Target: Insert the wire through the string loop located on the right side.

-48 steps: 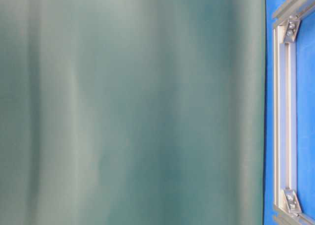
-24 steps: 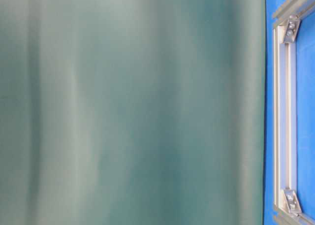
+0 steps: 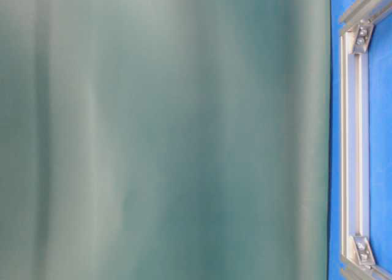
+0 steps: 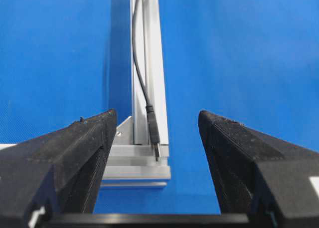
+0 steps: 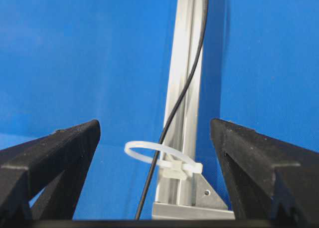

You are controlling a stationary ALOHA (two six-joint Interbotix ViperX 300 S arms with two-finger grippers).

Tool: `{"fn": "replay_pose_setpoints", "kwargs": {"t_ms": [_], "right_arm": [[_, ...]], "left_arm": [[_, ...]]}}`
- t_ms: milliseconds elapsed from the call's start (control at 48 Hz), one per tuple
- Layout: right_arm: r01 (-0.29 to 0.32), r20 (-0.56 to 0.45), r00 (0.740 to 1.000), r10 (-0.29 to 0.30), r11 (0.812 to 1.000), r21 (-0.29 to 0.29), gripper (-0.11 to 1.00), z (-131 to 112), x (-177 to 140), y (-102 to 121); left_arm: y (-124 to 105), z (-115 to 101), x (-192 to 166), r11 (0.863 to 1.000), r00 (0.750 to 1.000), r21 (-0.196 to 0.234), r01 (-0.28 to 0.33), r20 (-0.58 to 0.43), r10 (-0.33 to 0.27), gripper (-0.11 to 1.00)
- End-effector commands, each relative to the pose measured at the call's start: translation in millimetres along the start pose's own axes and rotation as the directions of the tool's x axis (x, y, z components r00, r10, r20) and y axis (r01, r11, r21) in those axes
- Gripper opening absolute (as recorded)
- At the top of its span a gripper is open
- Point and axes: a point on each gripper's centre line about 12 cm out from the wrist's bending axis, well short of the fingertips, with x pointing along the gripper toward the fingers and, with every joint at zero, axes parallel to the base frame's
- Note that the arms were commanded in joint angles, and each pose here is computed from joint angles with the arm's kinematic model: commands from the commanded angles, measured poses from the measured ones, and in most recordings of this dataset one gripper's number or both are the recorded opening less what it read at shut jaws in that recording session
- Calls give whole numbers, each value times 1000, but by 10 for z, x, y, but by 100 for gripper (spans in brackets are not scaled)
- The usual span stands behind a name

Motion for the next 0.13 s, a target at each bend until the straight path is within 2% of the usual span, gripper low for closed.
{"fn": "replay_pose_setpoints", "kwargs": {"t_ms": [0, 104], "right_arm": [[-4, 35, 999, 4, 1000, 0, 92, 114, -23, 15], [-4, 34, 999, 4, 1000, 0, 92, 111, -20, 14]], "left_arm": [[-14, 96, 13, 1000, 1000, 1, 3, 29, -3, 60], [-14, 96, 13, 1000, 1000, 1, 3, 29, -3, 60]]}}
